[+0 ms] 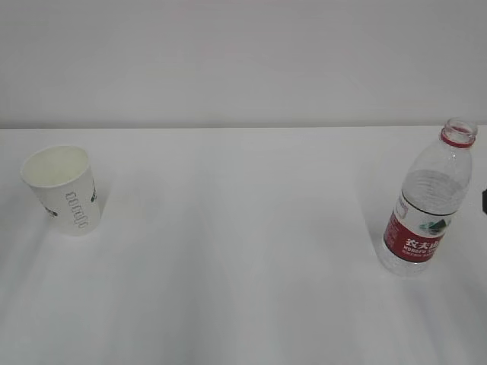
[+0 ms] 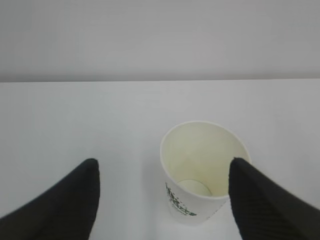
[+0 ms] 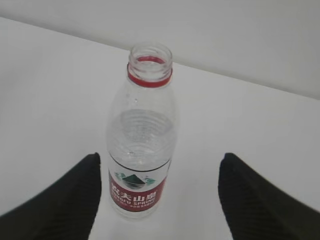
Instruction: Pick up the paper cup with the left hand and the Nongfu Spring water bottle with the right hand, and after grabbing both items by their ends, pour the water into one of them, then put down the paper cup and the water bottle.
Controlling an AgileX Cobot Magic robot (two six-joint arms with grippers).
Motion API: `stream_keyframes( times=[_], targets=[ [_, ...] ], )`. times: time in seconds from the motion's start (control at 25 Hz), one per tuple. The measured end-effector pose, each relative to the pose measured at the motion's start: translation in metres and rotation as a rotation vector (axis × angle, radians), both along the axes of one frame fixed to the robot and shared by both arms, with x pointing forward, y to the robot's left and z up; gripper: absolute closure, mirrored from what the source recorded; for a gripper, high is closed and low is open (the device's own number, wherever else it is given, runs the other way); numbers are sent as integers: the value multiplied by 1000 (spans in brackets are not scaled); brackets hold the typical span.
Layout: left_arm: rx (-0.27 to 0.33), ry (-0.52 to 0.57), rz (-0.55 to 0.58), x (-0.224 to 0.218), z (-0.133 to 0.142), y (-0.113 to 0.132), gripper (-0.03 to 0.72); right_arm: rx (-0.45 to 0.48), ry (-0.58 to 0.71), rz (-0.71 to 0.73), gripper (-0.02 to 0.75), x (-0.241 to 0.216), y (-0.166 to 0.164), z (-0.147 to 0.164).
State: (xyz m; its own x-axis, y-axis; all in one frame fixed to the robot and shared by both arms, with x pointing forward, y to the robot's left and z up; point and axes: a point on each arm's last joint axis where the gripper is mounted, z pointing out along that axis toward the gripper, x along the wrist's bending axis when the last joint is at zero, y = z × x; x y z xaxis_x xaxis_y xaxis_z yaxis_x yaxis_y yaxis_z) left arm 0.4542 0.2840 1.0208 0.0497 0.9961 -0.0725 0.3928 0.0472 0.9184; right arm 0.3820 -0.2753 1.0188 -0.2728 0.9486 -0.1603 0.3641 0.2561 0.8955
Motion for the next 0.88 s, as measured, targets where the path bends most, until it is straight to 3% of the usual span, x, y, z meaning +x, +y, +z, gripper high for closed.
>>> stream_keyframes(
  times=[0.32, 0.88],
  targets=[
    [-47, -61, 37, -15, -26, 3, 102, -28, 49, 81, 186, 11, 17, -13],
    [-66, -57, 63, -13, -38, 4, 102, -3, 12, -3, 186, 17, 13, -12]
  ],
)
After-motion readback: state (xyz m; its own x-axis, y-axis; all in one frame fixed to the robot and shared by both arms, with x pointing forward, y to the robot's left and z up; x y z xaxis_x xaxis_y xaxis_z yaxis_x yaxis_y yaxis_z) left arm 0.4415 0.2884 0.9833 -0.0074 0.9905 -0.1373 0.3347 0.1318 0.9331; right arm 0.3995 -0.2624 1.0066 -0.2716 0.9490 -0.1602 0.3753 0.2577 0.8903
